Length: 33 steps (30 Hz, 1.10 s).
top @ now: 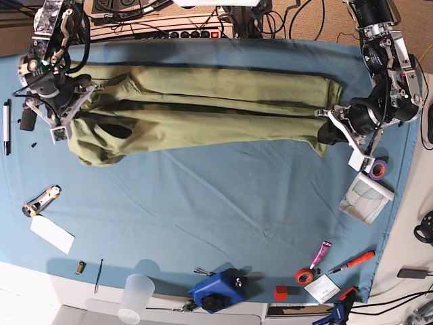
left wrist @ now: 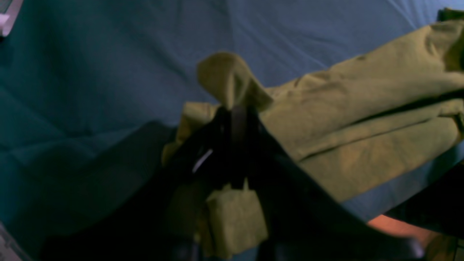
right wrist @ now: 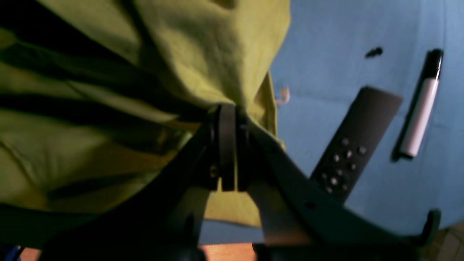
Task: Layout the t-shirt on the table in an organized manner, then fold the t-shirt properly
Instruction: 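Lift the hem with both grippers and fold it over toward the collar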
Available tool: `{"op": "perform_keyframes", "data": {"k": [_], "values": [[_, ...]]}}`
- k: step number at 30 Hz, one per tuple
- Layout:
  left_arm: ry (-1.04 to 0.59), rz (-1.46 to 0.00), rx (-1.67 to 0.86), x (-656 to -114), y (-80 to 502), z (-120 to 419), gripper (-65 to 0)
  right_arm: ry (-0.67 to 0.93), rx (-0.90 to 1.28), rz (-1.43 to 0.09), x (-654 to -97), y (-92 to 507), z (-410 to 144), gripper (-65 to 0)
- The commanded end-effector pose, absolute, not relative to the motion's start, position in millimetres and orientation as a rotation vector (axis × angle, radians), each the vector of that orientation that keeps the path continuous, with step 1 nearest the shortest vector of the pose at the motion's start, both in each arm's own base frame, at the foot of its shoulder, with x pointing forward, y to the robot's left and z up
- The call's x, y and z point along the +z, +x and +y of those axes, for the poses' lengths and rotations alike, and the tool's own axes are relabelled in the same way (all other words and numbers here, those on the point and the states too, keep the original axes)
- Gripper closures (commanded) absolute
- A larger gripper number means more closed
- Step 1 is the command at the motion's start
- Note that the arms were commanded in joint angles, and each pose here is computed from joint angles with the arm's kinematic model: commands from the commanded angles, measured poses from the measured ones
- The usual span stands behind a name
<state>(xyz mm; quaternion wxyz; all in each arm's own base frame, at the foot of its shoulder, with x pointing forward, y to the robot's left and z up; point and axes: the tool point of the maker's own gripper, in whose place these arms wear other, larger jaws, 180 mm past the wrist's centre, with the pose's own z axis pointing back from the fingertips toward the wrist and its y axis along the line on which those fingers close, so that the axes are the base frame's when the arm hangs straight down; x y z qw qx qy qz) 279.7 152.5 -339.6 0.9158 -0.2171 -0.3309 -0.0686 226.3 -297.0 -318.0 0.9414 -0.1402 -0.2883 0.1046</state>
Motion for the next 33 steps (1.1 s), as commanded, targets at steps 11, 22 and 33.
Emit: {"op": "perform_keyframes", "data": {"k": [11,22,33], "values": [[-0.411,-0.647,-0.152,-346.8,261.4,166.2,0.0,-0.260,0.153,-0.572,-313.2,203.1,-314.5,0.0],[-0.415,-0.649,-0.145,-350.9,255.9,165.9,-18.2,-0.170,0.152,-0.525,-337.2,186.9,-288.0,0.0],[-0.412,-0.682,-0.108,-358.3,245.7,168.2,-28.0,-0.067,0.179,-0.571,-335.6,191.1,-268.3,-19.0]]}}
